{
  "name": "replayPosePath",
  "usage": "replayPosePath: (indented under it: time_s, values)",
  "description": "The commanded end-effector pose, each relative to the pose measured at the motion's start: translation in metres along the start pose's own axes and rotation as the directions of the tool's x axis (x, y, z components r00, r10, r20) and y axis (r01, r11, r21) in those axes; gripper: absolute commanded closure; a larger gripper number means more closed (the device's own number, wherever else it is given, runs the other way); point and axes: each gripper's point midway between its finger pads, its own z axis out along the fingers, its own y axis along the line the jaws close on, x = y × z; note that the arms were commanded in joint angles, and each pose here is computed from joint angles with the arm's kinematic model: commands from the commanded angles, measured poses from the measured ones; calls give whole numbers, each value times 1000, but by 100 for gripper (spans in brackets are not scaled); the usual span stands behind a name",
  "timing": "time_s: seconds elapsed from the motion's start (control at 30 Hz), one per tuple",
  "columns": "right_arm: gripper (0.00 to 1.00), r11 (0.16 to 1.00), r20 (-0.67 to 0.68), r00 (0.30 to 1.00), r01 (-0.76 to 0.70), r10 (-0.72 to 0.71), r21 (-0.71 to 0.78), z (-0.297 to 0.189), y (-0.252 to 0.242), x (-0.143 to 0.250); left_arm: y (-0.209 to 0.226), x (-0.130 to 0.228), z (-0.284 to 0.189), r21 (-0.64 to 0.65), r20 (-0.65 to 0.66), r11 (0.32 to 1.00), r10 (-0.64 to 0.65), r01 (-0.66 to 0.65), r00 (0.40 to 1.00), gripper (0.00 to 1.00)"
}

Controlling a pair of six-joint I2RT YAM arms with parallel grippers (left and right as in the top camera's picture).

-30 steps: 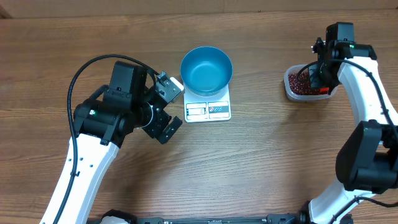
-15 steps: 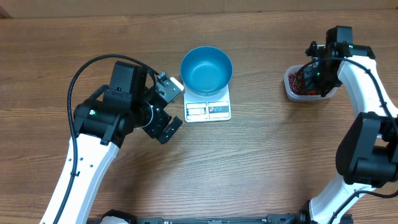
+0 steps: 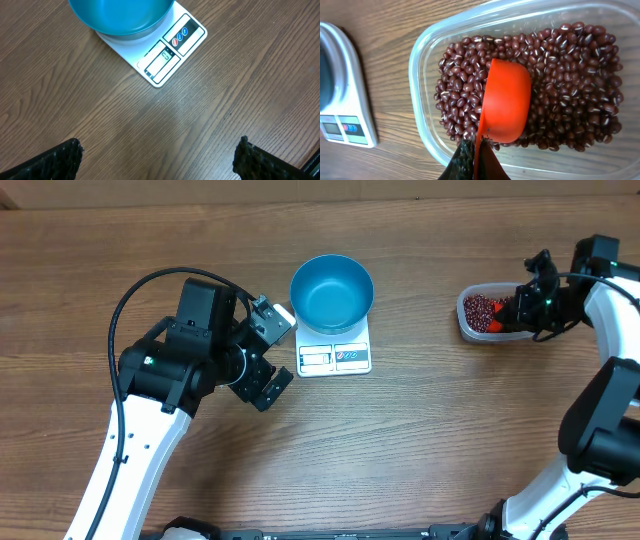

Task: Scoop item into bowl and weigh 150g on scale
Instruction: 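Dip the red scoop into the beans and scoop them up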

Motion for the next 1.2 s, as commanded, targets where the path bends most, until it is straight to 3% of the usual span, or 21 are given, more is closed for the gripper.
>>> replayPosePath:
  time_s: [0.0,0.3,1.17]
  values:
    - [96,993,8,999,-39,40,-109,3,7,-4,0,1,2,7,-3,1000,7,-7,1000,0]
    - [96,981,3,993,-114,116,-158,9,-6,-4,0,1,2,7,-3,1000,7,-7,1000,0]
    - [96,875,92,935,-281,342,-394,-44,-42,-8,0,1,2,8,-3,1000,7,-7,1000,0]
